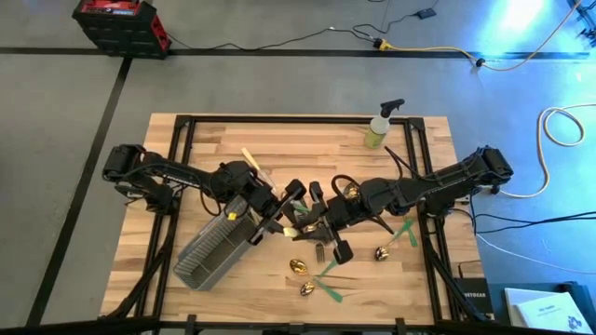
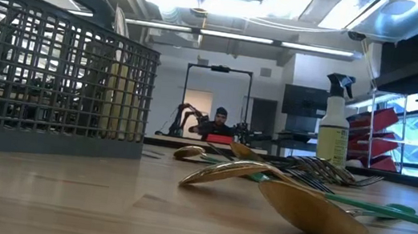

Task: Sort silverware
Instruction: Put the table knife into the silverware tray

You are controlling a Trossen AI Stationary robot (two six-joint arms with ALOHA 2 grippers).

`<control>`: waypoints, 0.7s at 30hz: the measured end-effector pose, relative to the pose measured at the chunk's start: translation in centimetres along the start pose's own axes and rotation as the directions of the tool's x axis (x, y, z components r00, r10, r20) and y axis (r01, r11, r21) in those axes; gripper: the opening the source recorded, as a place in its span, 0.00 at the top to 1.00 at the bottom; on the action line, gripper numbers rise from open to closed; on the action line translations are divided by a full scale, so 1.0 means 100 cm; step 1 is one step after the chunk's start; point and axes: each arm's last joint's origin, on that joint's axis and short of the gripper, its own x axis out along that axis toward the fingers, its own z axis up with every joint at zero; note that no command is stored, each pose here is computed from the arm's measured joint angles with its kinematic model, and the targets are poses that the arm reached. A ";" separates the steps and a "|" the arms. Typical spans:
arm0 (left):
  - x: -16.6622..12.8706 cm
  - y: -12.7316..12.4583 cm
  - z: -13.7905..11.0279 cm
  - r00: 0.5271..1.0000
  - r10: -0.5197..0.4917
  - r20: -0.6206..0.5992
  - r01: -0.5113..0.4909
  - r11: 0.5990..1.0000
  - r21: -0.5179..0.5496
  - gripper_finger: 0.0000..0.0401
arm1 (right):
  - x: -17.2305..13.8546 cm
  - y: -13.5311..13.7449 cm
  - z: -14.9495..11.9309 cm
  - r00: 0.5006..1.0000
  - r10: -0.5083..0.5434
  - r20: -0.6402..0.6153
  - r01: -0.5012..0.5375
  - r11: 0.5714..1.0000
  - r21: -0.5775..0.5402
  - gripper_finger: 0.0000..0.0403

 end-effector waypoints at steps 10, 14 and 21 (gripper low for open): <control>0.001 -0.002 -0.002 1.000 0.002 -0.017 -0.003 1.000 -0.019 0.98 | -0.005 0.001 0.001 0.999 0.020 -0.043 -0.021 1.000 -0.018 0.77; 0.002 -0.003 -0.001 1.000 -0.005 -0.007 0.005 1.000 -0.015 0.99 | -0.018 0.002 0.010 0.999 -0.006 -0.052 0.004 1.000 -0.027 0.72; 0.002 -0.005 0.002 1.000 -0.016 -0.005 0.016 0.999 -0.032 1.00 | -0.042 0.005 0.030 0.999 -0.027 -0.033 0.025 0.999 -0.036 0.61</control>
